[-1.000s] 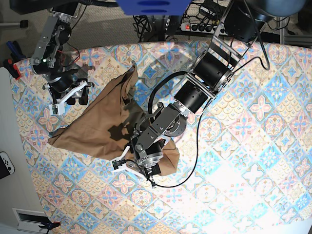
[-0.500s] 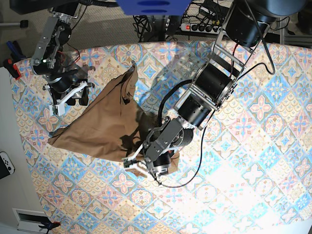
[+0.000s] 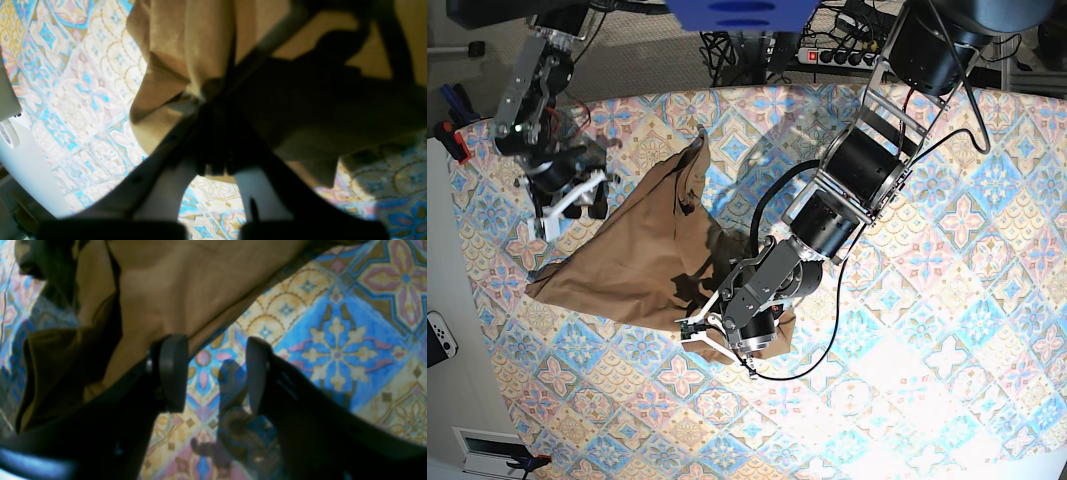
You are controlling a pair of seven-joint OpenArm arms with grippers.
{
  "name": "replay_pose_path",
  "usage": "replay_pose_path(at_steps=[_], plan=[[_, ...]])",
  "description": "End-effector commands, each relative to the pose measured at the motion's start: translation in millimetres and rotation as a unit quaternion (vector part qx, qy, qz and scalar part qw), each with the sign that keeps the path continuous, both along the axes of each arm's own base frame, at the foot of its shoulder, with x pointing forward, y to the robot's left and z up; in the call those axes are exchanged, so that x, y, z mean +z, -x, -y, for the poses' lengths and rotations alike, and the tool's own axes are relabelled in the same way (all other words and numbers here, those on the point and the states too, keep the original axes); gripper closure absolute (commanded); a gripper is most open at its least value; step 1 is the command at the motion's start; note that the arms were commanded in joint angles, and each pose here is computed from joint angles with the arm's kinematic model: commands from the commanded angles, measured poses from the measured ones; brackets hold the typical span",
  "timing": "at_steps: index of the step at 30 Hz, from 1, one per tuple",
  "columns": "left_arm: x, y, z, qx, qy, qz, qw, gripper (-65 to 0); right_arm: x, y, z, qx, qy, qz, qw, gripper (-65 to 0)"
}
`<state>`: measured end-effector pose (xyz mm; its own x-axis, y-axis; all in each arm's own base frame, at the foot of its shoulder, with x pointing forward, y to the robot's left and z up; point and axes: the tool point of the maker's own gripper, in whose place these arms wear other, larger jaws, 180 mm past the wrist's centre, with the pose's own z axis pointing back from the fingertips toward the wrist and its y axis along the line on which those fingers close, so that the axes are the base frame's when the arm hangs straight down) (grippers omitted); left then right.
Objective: Layout the t-shirt on the table in an organized manner, then fold the t-shirt properly
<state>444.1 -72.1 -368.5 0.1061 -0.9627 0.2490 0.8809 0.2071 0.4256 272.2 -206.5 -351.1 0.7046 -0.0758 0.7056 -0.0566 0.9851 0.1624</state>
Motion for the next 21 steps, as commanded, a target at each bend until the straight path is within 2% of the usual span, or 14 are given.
replay_pose_path(at_steps=[1, 4, 8, 11, 13, 18, 21], plan=[[29, -15, 11, -0.004, 0.014, 0.034, 0.999, 0.0, 26, -23, -6, 0.013, -0.003, 0.053, 0.9985, -26.6], [46, -10, 21, -0.014, 0.037, 0.061, 0.997, 0.0, 29, -31, -27, 0.042, -0.008, 0.060, 0.9973, -26.6], [97, -1, 11, -0.003, 0.066, 0.132, 0.989, 0.0, 29, -33, -43, 0.064, -0.014, 0.060, 0.9960, -26.6], [119, 15, -4, -0.008, 0.046, 0.166, 0.985, 0.0, 26, -32, -53, 0.079, -0.017, 0.056, 0.9952, -26.6], [120, 26, -14, -0.007, 0.028, 0.168, 0.985, 0.0, 17, -30, -59, 0.087, -0.022, 0.044, 0.9950, -26.6], [114, 68, -39, -0.002, 0.024, 0.177, 0.984, 0.0, -15, -23, -61, 0.084, -0.037, -0.002, 0.9957, -26.6], [94, 90, -51, -0.001, 0.021, 0.156, 0.987, 0.0, -4, -38, -70, 0.098, -0.038, 0.016, 0.9943, -26.6]])
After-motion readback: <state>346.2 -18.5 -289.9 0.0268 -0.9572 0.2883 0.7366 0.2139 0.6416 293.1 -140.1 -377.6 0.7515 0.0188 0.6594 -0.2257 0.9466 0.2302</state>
